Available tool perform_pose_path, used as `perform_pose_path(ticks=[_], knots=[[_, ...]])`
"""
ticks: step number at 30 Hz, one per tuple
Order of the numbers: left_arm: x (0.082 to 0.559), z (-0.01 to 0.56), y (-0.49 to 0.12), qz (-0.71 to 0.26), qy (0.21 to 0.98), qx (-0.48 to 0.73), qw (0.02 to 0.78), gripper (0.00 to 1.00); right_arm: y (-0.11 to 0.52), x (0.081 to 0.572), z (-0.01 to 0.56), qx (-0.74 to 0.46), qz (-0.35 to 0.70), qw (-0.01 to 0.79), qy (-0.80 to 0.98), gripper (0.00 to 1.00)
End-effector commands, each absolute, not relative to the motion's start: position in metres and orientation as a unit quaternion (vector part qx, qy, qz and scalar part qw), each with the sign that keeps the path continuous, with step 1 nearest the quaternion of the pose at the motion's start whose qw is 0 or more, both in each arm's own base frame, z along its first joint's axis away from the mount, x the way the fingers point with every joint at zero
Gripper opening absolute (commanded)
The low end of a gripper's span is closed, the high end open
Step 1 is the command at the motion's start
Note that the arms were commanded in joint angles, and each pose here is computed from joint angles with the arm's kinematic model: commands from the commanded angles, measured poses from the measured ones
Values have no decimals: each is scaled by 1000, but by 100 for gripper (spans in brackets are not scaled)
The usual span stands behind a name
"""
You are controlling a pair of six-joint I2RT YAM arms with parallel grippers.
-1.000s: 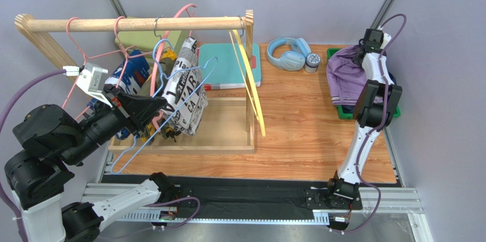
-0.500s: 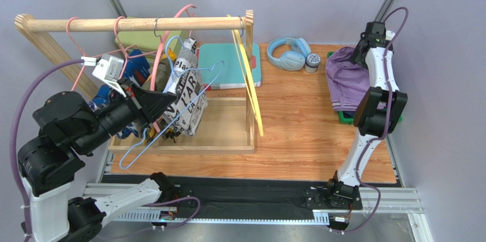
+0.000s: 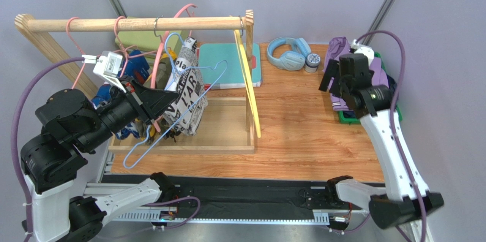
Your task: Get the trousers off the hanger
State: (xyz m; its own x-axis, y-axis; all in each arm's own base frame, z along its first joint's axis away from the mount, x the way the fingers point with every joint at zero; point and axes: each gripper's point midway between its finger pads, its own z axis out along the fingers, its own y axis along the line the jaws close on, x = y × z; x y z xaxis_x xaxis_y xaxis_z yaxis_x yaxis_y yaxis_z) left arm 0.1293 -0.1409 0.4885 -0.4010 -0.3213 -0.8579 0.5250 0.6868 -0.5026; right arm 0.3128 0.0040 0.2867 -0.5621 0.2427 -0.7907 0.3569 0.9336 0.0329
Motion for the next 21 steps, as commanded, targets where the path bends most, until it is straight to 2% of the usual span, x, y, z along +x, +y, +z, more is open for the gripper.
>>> perform_pose_path(ticks=[1, 5, 12, 21], knots=[[141, 512, -130, -386, 715, 23, 583, 0, 26, 265, 308, 171, 21, 486, 857, 85], [146, 531, -119, -380, 695, 1, 610, 0, 43, 233, 313, 138, 80, 484, 861, 85], [175, 543, -130, -371, 681, -31, 630, 0, 94, 184, 326, 65, 248, 470, 845, 85], [215, 539, -152, -351, 692, -59, 628, 0, 111, 162, 319, 43, 302, 445, 842, 85]])
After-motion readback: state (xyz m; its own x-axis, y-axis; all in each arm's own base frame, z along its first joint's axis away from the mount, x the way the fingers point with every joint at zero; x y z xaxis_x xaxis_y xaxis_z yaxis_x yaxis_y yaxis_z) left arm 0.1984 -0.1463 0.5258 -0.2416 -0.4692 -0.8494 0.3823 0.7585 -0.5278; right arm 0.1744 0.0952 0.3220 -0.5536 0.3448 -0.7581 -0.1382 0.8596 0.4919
